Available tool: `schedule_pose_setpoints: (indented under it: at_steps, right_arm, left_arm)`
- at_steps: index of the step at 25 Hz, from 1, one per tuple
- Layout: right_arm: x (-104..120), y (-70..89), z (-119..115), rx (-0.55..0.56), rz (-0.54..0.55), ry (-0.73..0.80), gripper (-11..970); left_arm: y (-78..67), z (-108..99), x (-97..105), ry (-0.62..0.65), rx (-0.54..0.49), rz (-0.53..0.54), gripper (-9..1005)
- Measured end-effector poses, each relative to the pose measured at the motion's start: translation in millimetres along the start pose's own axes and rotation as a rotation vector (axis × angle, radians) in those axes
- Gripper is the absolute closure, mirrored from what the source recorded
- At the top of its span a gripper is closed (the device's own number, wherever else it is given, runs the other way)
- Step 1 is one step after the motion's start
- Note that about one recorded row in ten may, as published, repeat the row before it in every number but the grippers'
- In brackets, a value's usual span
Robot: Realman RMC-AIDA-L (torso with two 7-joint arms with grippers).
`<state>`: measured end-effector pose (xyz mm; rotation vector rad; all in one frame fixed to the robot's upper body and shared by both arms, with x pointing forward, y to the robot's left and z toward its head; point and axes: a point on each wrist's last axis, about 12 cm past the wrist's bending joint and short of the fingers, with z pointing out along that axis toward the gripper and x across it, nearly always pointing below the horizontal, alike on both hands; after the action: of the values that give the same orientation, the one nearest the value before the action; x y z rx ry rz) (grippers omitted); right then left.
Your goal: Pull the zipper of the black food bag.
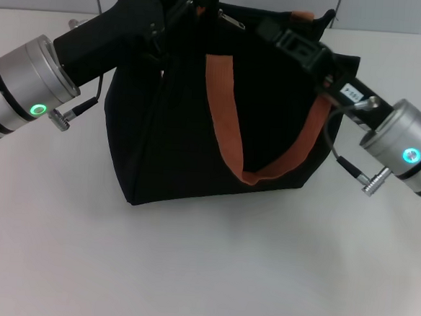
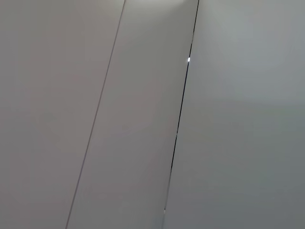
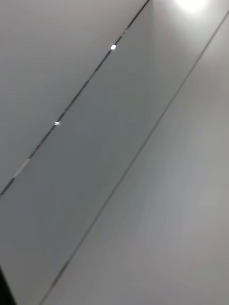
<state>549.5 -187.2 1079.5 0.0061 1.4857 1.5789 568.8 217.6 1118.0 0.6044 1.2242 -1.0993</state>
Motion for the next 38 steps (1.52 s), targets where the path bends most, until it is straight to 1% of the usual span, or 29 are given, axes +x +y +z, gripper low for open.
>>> schedule_pose_setpoints:
  at_steps: [1,2,3,5,8,11,12,13,14,15,16,17,18,21,22,25,26,27,31,38]
  right_arm:
    - [1.4,0.6,-4.1,-0.002,-0.014,-0.022,950]
    - [2.7,3.6,-11.5,-0.019,-0.053,-0.063,950]
    - [2.7,3.6,-11.5,-0.019,-0.053,-0.063,949]
    - [3.9,8.4,-18.7,-0.047,-0.118,-0.105,947]
    - [4.9,15.4,-25.9,-0.084,-0.29,-0.151,944]
    - [5.9,21.0,-31.8,-0.095,-0.581,-0.199,942]
    - [7.2,22.2,-33.6,-0.083,-0.784,-0.213,941]
    - [7.2,22.2,-33.6,-0.083,-0.784,-0.213,879]
    - [6.9,21.8,-34.2,-0.073,-0.873,-0.212,817]
    - [5.7,20.7,-34.8,-0.061,-0.932,-0.211,755]
    - [3.8,19.5,-35.1,-0.043,-1.008,-0.214,717]
    - [1.0,17.5,-34.4,-0.01,-1.156,-0.219,680]
    - [1.0,17.5,-34.4,-0.01,-1.156,-0.219,642]
    - [4.3,15.6,-27.4,0.044,-1.444,-0.214,529]
    - [9.0,15.7,-22.4,0.073,-1.563,-0.214,526]
    - [22.0,19.9,-9.2,0.171,-1.773,-0.235,519]
    - [25.0,20.9,-5.8,0.189,-1.821,-0.231,516]
    - [31.0,22.3,1.3,0.213,-1.908,-0.209,516]
    - [35.6,23.1,6.7,0.216,-1.945,-0.187,516]
    - [43.9,25.2,-5.2,0.24,-1.923,-0.189,516]
  left_arm:
    - [0.1,-0.2,0.0,0.0,-0.001,0.0,902]
    - [0.2,-0.6,0.2,0.001,-0.003,0.0,902]
    - [0.2,-0.6,0.2,0.001,-0.003,0.0,902]
    - [0.4,-0.7,0.2,0.001,-0.005,0.0,902]
    - [0.7,-0.9,0.2,0.002,-0.007,0.001,902]
    - [0.8,-1.0,0.2,0.002,-0.008,0.001,902]
    - [0.9,-1.0,0.1,0.003,-0.008,0.002,902]
    - [0.9,-1.0,0.1,0.003,-0.008,0.002,902]
    - [0.9,-0.9,0.1,0.003,-0.008,0.002,902]
    - [0.9,-0.7,0.0,0.002,-0.008,0.002,902]
    - [0.9,-0.6,0.0,0.002,-0.008,0.001,902]
    - [0.8,0.3,-0.2,0.001,-0.005,-0.003,902]
    - [0.8,0.3,-0.2,0.001,-0.005,-0.003,902]
    - [1.2,2.6,-0.6,-0.001,-0.004,-0.006,902]
    - [1.7,3.4,-0.8,-0.003,-0.007,-0.006,902]
    - [2.0,3.6,-0.8,-0.004,-0.009,-0.007,902]
    - [2.1,3.9,-0.9,-0.004,-0.01,-0.008,902]
    - [2.3,4.0,-1.2,-0.006,-0.011,-0.008,902]
    - [2.9,4.4,-2.0,-0.015,-0.016,-0.009,902]
    - [2.7,3.7,-1.6,-0.017,-0.019,-0.006,902]
